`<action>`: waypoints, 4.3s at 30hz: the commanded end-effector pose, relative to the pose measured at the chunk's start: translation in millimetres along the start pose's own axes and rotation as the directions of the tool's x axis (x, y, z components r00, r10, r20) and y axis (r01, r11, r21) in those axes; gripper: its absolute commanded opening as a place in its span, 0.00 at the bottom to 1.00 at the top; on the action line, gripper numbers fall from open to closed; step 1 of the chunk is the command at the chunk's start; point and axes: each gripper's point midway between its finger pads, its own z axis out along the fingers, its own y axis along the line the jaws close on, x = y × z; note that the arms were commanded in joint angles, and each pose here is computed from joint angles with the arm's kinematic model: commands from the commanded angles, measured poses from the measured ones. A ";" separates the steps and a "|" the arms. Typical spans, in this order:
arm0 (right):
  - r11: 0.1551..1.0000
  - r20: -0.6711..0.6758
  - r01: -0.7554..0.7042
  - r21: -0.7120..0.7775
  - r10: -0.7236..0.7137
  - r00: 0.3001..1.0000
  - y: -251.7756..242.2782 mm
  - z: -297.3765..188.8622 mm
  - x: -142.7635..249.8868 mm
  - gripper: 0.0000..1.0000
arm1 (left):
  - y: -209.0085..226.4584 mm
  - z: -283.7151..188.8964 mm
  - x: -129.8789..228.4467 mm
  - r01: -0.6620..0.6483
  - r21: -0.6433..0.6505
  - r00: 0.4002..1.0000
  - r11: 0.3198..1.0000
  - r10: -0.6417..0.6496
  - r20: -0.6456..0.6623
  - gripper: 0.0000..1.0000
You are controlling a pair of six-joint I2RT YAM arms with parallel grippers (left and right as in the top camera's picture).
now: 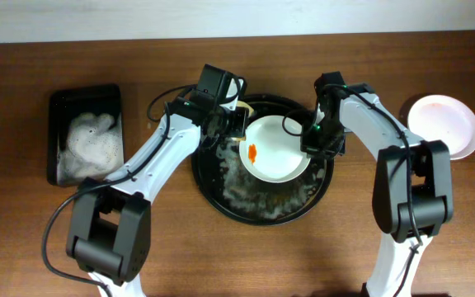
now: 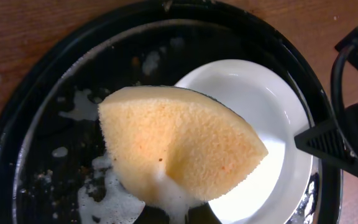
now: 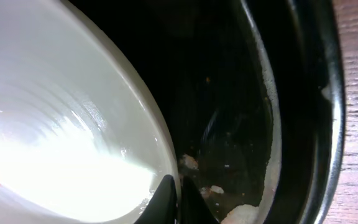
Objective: Clean dirty plates on tray and stack at the side
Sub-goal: 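Grasp the white plate's rim with the right gripper and tilt it up, then scrub the white plate's sauce smear with the sponge in the left gripper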
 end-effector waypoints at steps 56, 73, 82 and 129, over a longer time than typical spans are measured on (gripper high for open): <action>0.930 0.316 0.117 0.349 -0.234 0.919 -13.7 -60.4 -30.8 0.04 | -44.3 55.8 41.5 0.142 0.123 0.981 0.982 -0.122 -0.154 0.00; 0.899 0.302 0.101 0.427 -0.247 0.921 -24.7 -69.9 -28.3 0.04 | -10.6 110.8 74.9 0.114 -0.039 0.972 0.993 -0.119 -0.200 0.00; 0.879 0.302 0.106 0.465 -0.270 0.914 -23.1 -71.8 -27.0 0.04 | -40.1 85.4 46.1 0.090 0.034 0.979 0.995 -0.082 -0.189 0.04; 0.836 0.289 0.148 0.528 -0.341 0.895 -7.4 -73.2 -18.7 0.04 | -18.5 61.4 23.1 0.087 -0.165 0.964 0.982 -0.125 -0.235 0.10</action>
